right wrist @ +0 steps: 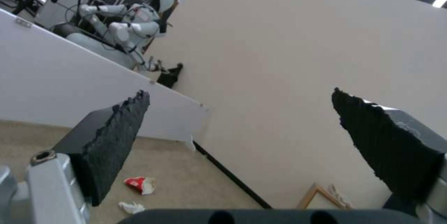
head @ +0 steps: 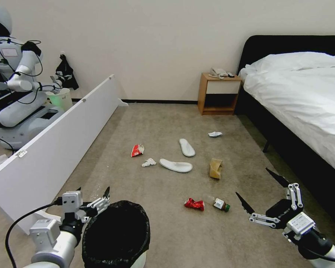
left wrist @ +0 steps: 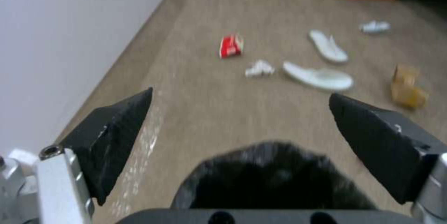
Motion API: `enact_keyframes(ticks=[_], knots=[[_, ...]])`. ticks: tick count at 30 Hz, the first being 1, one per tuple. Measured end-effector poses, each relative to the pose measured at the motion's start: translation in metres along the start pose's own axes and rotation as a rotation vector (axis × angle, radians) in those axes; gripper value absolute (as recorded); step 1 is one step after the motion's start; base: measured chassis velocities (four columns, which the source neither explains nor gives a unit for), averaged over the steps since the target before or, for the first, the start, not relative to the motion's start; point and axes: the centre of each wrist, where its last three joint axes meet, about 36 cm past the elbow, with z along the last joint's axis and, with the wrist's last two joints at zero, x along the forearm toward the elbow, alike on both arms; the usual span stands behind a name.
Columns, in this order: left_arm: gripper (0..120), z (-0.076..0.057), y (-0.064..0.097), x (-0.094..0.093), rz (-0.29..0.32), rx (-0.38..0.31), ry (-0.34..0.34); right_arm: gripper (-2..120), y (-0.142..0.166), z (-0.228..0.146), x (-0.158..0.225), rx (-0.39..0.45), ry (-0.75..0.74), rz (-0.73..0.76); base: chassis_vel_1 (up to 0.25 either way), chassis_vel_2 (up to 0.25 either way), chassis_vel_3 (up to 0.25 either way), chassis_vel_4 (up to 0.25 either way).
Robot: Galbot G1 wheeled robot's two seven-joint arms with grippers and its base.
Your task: Pick up the trash bin, then pick up the garbage from the floor and place it into the trash bin.
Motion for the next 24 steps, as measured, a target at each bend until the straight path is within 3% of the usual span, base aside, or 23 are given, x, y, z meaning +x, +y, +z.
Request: enact_keyframes(ticks=[2, 14, 24], knots=[[100, 0.000, 0.001, 0.001, 0.001, -0.023, 0.035, 100, 0.000, 0.000, 0.000, 0.000, 0.000, 0.000, 0.000, 0.000, 0.000, 0.000], [100, 0.004, 0.006, -0.003, -0.043, -0.055, 0.056, 100, 0.000, 0.001, -0.001, 0.001, -0.002, 0.002, 0.000, 0.000, 0.000, 0.000], [100, 0.022, 0.013, -0.020, -0.053, -0.042, 0.113, 100, 0.000, 0.001, -0.001, -0.001, -0.003, 0.002, 0.000, 0.000, 0.000, 0.000]])
